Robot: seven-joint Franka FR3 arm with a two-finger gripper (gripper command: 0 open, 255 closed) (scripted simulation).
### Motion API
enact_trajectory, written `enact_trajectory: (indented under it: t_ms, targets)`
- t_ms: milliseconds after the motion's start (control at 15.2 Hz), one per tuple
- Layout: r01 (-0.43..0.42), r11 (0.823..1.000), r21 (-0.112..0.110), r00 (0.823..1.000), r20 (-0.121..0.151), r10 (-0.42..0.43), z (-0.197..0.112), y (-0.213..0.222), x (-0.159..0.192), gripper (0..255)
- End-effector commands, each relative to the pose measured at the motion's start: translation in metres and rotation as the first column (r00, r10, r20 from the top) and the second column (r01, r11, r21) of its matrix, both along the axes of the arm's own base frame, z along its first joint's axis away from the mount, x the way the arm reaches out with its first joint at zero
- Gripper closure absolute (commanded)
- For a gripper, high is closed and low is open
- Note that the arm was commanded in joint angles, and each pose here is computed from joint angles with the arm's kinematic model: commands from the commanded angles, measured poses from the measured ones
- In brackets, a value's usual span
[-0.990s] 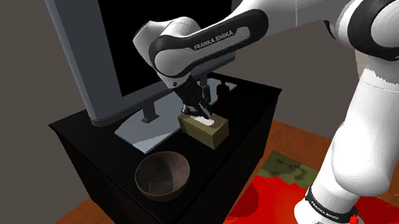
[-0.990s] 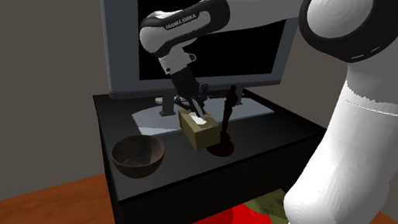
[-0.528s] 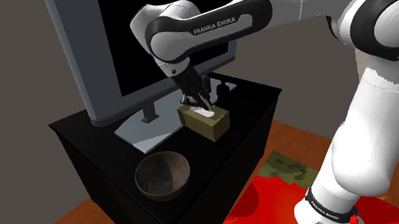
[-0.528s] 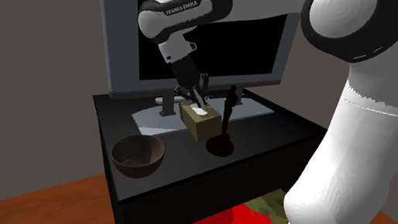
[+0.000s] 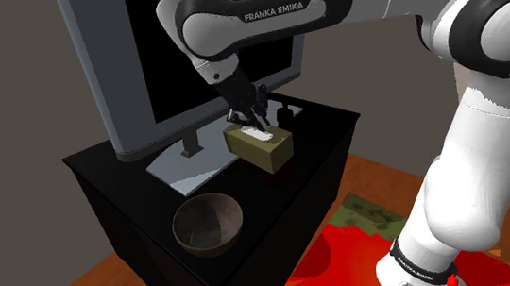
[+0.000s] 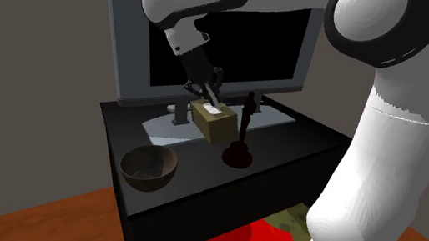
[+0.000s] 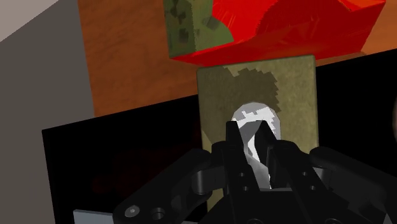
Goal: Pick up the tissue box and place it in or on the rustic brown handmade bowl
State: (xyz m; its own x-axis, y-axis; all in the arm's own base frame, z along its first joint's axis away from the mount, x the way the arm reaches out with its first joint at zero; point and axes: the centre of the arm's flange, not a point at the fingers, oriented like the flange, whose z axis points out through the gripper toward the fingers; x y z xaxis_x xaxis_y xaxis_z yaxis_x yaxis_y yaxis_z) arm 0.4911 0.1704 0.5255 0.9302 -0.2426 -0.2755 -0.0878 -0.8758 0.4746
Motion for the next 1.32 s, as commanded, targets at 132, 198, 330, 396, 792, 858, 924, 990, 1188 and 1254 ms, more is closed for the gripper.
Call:
enact_trajectory:
  t_ms: [132, 198, 330, 396, 792, 858, 924, 990, 1188, 1254]
  targets:
    - [0.0, 1.0, 0.0, 1.0, 0.0, 0.0, 0.012, 0.049, -0.003, 255]
    - [0.0, 1.0, 0.0, 1.0, 0.0, 0.0, 0.015, 0.061, -0.004, 255]
    - [0.0, 1.0, 0.0, 1.0, 0.0, 0.0, 0.021, 0.087, -0.006, 255]
    - [0.0, 1.0, 0.0, 1.0, 0.0, 0.0, 0.024, 0.1, -0.008, 255]
    - [0.0, 1.0, 0.0, 1.0, 0.0, 0.0, 0.043, 0.176, -0.014, 255]
    - [0.0, 1.0, 0.0, 1.0, 0.0, 0.0, 0.047, 0.194, -0.016, 255]
    - [0.0, 1.0, 0.0, 1.0, 0.0, 0.0, 0.042, 0.194, -0.016, 255]
    - [0.0, 1.0, 0.0, 1.0, 0.0, 0.0, 0.037, 0.194, -0.016, 255]
    - [0.0, 1.0, 0.0, 1.0, 0.0, 0.0, 0.021, 0.194, -0.016, 255]
    - [0.0, 1.0, 0.0, 1.0, 0.0, 0.0, 0.016, 0.194, -0.016, 255]
